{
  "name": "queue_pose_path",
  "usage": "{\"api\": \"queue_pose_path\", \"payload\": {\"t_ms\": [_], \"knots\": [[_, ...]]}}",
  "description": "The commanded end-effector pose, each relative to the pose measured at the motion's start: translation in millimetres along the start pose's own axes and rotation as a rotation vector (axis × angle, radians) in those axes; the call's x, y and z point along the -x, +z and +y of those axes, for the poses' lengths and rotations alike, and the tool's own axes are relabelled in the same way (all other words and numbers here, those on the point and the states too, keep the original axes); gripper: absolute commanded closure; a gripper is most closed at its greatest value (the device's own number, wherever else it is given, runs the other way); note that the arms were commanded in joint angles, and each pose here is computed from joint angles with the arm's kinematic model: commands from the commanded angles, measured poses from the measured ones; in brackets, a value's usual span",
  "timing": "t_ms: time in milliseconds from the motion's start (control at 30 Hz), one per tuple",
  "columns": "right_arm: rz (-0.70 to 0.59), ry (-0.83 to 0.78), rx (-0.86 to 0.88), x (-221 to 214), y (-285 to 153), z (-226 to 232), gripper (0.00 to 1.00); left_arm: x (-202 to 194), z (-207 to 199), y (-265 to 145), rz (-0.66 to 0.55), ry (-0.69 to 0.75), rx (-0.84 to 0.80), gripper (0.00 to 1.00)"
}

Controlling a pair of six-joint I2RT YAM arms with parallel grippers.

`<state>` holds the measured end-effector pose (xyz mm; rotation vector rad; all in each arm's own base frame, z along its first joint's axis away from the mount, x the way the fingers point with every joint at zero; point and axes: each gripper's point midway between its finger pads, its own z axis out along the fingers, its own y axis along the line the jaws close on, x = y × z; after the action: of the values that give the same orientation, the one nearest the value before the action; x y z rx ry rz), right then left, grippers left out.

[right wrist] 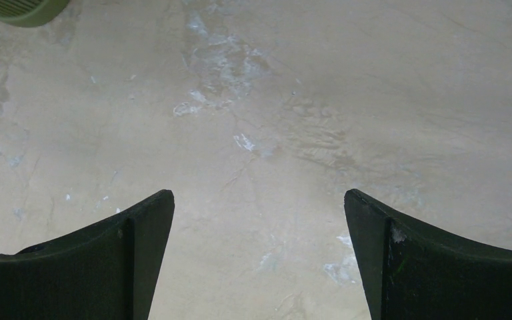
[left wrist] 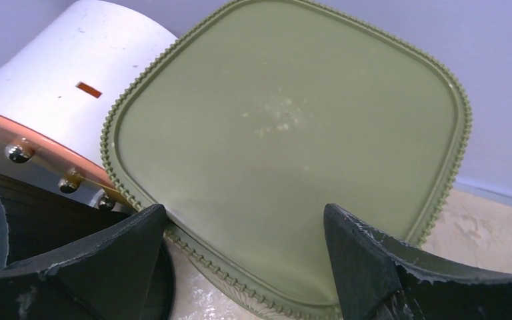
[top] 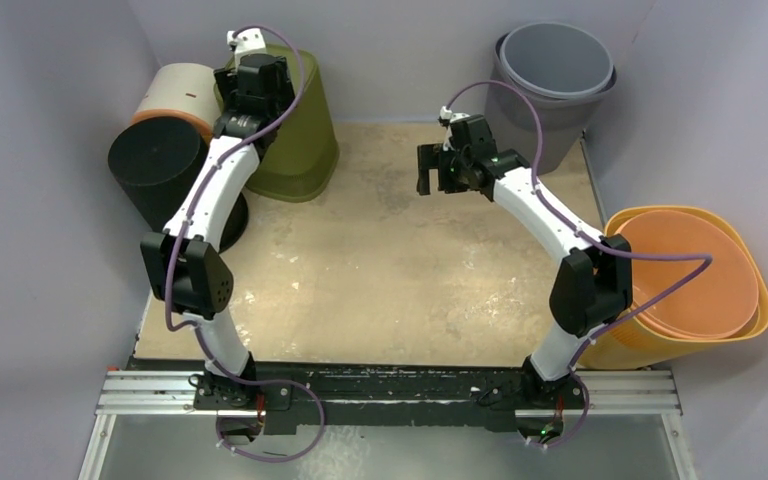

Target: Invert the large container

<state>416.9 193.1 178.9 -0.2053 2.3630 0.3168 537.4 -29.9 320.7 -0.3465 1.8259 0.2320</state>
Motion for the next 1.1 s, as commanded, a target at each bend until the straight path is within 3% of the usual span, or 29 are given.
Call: {"api": "queue_pose_path", "payload": {"t_ms": [0,367,667,1067], "knots": [[-0.138,-0.059,-0.06,52,-42,-8,0.0,-40,-16,-19,0.184,0.027,-0.168,0.15],[-0.333,-0.05,-0.159,140,-102,-39,0.0,68,-59,-109,-0.035,-0.231,-0.57,0.16],[-0.463,0.063,-0.313,195,-140,-127,0.02,75,-69,-155,-0.031,-0.277,-0.704,0.16],[-0.536,0.024,-0.144,246,-102,-145,0.14,34,-74,-189,0.07,-0.3,-0.765,0.16]]}}
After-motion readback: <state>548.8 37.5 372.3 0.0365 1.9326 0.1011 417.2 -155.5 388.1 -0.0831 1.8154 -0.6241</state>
